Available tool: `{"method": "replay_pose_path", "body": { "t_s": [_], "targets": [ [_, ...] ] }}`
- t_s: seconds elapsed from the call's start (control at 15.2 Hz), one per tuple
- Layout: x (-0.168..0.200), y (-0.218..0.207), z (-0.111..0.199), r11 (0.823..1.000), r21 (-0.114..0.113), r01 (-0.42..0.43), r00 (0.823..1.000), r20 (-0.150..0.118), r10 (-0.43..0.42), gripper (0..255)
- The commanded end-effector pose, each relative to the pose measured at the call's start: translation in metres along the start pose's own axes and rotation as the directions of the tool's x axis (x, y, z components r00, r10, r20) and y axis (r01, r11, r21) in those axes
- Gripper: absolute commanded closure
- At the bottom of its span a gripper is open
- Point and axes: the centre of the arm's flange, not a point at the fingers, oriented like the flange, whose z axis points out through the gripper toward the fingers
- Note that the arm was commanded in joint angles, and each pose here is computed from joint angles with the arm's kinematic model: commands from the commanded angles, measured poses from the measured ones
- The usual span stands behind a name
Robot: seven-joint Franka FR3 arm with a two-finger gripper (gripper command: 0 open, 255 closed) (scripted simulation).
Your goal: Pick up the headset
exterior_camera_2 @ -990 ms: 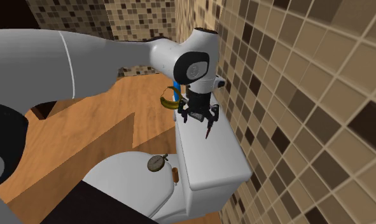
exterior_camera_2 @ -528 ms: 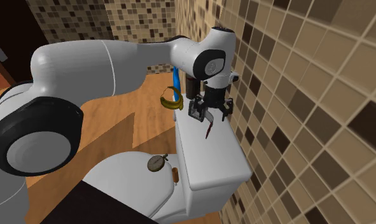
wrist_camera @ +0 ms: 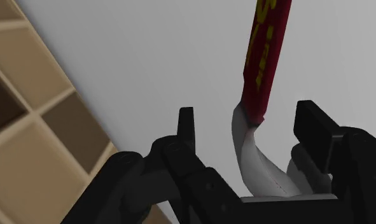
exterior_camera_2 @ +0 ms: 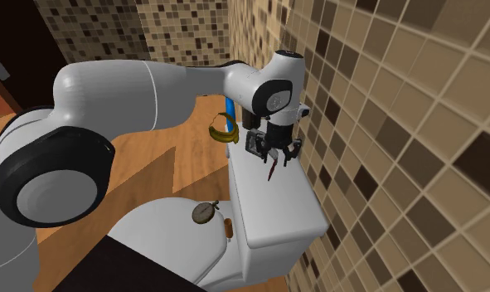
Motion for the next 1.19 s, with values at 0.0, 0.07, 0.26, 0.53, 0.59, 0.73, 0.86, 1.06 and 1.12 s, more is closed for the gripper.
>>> {"method": "replay_pose_path", "body": {
  "t_s": [0.0, 0.07, 0.26, 0.53, 0.59, 0.73, 0.86, 1.06, 1.12],
  "targets": [
    [0.000, 0.000, 0.001, 1.000, 0.000, 0.000, 1.000, 0.000, 0.000, 255],
    [0.000, 0.000, 0.001, 1.000, 0.000, 0.000, 1.000, 0.000, 0.000, 255],
    [0.000, 0.000, 0.001, 1.000, 0.000, 0.000, 1.000, 0.000, 0.000, 255],
    [0.000, 0.000, 0.001, 1.000, 0.000, 0.000, 1.000, 0.000, 0.000, 255],
    [0.000, 0.000, -0.005, 1.000, 0.000, 0.000, 1.000, 0.000, 0.000, 255],
    [-0.001, 0.001, -0.015, 1.000, 0.000, 0.000, 1.000, 0.000, 0.000, 255],
    [-0.001, 0.001, -0.026, 1.000, 0.000, 0.000, 1.000, 0.000, 0.000, 255],
    [-0.002, 0.001, -0.041, 1.000, 0.000, 0.000, 1.000, 0.000, 0.000, 255],
    [-0.003, 0.001, -0.047, 1.000, 0.000, 0.000, 1.000, 0.000, 0.000, 255]
  ]
}}
